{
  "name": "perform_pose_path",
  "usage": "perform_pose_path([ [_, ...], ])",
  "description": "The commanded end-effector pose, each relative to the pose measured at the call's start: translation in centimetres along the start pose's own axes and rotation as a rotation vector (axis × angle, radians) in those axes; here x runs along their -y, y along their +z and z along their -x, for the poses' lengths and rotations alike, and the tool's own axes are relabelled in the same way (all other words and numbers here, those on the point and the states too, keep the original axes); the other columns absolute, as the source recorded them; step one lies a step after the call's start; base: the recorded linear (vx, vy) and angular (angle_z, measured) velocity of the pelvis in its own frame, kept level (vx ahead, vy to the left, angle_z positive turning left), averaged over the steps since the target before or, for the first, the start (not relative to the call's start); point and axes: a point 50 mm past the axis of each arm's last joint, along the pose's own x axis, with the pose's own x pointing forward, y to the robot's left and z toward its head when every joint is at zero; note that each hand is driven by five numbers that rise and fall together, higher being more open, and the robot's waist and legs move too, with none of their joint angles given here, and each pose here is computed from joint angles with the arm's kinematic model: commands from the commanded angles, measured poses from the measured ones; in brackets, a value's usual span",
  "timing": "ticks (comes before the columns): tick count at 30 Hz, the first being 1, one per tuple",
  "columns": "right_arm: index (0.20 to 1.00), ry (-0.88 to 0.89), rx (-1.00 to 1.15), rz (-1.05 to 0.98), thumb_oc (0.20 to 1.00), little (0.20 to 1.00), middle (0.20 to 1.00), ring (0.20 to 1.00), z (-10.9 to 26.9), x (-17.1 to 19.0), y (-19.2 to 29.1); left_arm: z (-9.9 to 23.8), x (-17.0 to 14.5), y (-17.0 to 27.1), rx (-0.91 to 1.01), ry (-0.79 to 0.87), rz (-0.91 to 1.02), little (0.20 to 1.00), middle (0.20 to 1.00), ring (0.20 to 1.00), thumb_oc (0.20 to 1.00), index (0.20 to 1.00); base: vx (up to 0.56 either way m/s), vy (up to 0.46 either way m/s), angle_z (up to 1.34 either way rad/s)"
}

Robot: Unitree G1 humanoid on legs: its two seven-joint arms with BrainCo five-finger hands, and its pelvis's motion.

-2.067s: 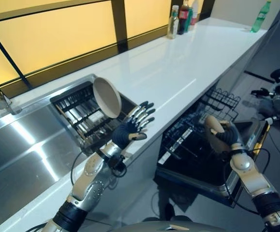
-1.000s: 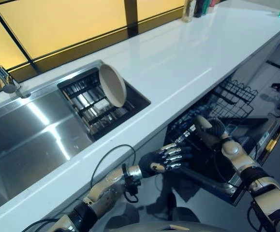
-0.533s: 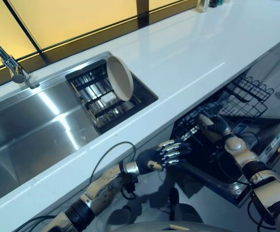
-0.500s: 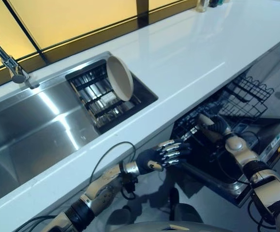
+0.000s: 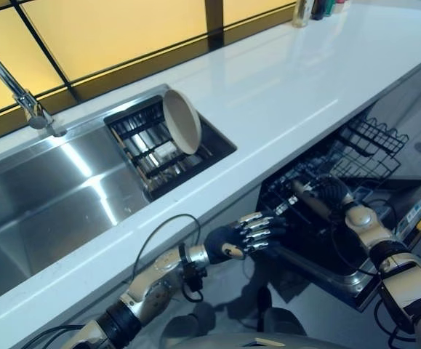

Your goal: Pick up plates and place into dishwasher.

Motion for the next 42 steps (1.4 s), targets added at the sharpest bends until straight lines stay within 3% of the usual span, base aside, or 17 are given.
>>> perform_pose_path([
  [1, 1.000, -0.106, 0.093, 0.054, 1.000, 1.000, 1.000, 1.000, -0.7, 3.3, 2.3, -0.9, 2.7, 0.2, 0.085, -0.125, 0.029, 1.000, 1.000, 1.000, 1.000, 1.000, 0.00, 0.000, 0.00],
  [10, 1.000, -0.139, 0.129, 0.040, 1.000, 1.000, 1.000, 1.000, -0.6, 3.9, 3.0, -0.8, 2.9, -0.1, 0.086, -0.113, 0.028, 1.000, 1.000, 1.000, 1.000, 1.000, 0.00, 0.000, 0.00],
  [16, 1.000, -0.291, 0.267, -0.184, 1.000, 1.000, 1.000, 1.000, 0.4, 4.2, 5.1, 0.2, 2.8, 0.7, 0.151, -0.072, -0.002, 1.000, 1.000, 1.000, 1.000, 1.000, 0.02, 0.025, -0.03],
  [18, 1.000, -0.317, 0.334, -0.405, 1.000, 1.000, 1.000, 1.000, 1.9, 3.4, 5.5, 0.6, 2.6, 1.2, 0.183, -0.049, -0.034, 1.000, 1.000, 1.000, 1.000, 1.000, 0.01, 0.058, -0.08],
  [23, 1.000, -0.310, 0.433, -1.228, 1.000, 1.000, 1.000, 1.000, 5.7, -0.1, 2.5, 0.1, 2.6, 3.0, 0.227, -0.029, -0.158, 1.000, 1.000, 1.000, 1.000, 1.000, -0.03, 0.040, -0.11],
  [26, 1.000, -0.307, 0.419, -1.556, 1.000, 1.000, 1.000, 1.000, 6.4, -2.5, 2.3, -1.5, 3.1, 4.9, 0.254, -0.058, -0.240, 1.000, 1.000, 1.000, 1.000, 1.000, -0.08, 0.028, -0.25],
  [30, 1.000, -0.244, 0.429, -1.826, 1.000, 1.000, 1.000, 1.000, 7.1, -4.6, 3.6, -3.2, 3.8, 7.6, 0.301, -0.068, -0.370, 1.000, 1.000, 1.000, 1.000, 1.000, -0.09, 0.063, -0.03],
  [35, 1.000, -0.144, 0.541, -1.864, 1.000, 1.000, 1.000, 1.000, 8.6, -4.9, 6.4, -3.3, 3.6, 12.6, 0.461, 0.047, -0.506, 1.000, 1.000, 1.000, 1.000, 1.000, -0.07, 0.098, -0.02],
  [42, 1.000, -0.037, 0.720, -1.712, 1.000, 1.000, 1.000, 1.000, 10.5, -2.8, 8.9, 1.1, 2.3, 18.0, 0.681, 0.345, -0.680, 1.000, 1.000, 1.000, 1.000, 1.000, -0.06, 0.090, 0.00],
])
